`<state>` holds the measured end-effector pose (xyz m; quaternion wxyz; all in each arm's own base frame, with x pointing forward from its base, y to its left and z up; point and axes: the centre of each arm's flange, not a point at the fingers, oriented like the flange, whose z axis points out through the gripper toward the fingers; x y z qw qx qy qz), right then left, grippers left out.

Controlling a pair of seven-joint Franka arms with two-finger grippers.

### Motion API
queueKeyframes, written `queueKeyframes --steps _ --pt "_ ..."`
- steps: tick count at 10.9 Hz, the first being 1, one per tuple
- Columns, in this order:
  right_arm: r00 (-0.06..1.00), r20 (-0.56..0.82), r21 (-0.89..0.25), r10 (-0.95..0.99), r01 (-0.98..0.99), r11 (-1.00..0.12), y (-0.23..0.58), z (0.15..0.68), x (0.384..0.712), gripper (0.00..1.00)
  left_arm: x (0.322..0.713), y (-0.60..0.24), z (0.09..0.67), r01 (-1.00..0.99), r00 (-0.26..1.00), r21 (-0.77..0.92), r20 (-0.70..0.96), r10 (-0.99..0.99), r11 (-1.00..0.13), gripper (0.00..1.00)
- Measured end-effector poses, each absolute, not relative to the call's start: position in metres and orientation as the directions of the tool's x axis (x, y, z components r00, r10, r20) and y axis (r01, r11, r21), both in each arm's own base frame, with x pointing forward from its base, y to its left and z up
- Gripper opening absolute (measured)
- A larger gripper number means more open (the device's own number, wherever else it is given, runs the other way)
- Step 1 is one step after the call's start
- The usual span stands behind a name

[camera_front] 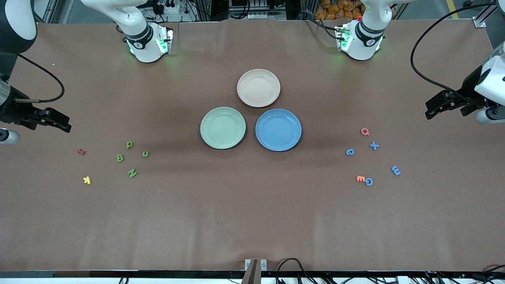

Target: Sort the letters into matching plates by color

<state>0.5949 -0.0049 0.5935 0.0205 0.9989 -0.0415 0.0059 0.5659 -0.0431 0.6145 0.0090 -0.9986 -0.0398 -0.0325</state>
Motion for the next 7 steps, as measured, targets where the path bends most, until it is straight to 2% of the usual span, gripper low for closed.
queueKeyframes --steps 7 --pt "0.997 0.012 0.041 -0.083 -0.083 -0.996 -0.0049 0.5933 0.5947 1.0 0.5664 -0.0393 0.6136 0.085 0.994 -0.016 0.064 0.084 -0.996 1.0"
